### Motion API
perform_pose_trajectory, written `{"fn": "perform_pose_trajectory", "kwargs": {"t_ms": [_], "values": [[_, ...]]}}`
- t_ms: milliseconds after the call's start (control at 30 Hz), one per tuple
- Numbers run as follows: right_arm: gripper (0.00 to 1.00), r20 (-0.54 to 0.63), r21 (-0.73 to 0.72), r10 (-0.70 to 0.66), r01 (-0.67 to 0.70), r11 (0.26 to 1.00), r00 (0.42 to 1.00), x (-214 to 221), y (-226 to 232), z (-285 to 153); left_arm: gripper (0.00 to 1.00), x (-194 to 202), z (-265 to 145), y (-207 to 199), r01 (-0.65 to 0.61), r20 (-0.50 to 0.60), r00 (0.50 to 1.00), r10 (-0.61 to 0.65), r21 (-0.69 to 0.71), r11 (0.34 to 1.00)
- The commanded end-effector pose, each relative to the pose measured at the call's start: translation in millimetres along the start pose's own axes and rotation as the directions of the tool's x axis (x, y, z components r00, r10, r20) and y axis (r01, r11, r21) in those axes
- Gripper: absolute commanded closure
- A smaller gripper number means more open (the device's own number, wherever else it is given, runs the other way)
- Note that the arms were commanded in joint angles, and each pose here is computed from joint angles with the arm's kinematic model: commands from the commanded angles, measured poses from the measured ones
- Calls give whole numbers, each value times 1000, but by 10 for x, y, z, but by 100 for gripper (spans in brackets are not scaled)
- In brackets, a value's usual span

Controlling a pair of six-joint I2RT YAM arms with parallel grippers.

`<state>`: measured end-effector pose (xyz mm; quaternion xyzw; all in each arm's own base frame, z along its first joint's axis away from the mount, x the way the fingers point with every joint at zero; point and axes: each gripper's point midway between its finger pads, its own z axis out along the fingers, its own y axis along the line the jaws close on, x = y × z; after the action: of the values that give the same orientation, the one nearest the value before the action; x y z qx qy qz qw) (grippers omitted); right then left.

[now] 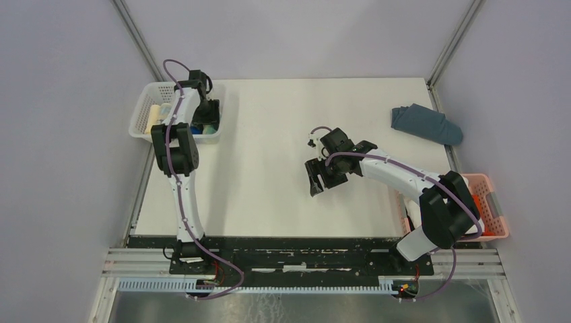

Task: Roll the towels
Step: Place the towel in the bin, then reset both arms

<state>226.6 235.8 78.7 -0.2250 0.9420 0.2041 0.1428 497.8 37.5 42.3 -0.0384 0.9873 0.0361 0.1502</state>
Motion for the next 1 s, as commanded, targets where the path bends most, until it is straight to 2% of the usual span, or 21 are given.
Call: {"fn": "perform_pose_trajectory", "kwargs": {"t_ms": [0,233,433,567,633,767,967], "values": [[24,81,-5,-12,12,1000,997,-150,37,-100,32,-90,-464,-54,40,58,997,-43,46,998],[24,111,6,-31,30,1000,993,-186,35,-178,31,-56,-636,-88,49,63,997,-54,71,996],[24,153,67,-63,54,996,986,-244,-50,-307,29,-11,-761,-24,80,72,994,-83,39,996],[23,215,158,-91,57,986,972,-332,-180,-477,29,-56,-1053,-66,132,149,979,-142,71,989],[21,258,221,-98,40,974,961,-386,-286,-594,29,-79,-1262,-96,153,210,963,-169,94,984],[11,365,372,-81,-65,926,927,-488,-608,-944,28,-57,-1878,-213,167,360,910,-205,135,977],[0,543,526,-38,-304,794,839,-511,-1094,-1623,24,338,-2669,-394,151,544,794,-273,258,954]]}}
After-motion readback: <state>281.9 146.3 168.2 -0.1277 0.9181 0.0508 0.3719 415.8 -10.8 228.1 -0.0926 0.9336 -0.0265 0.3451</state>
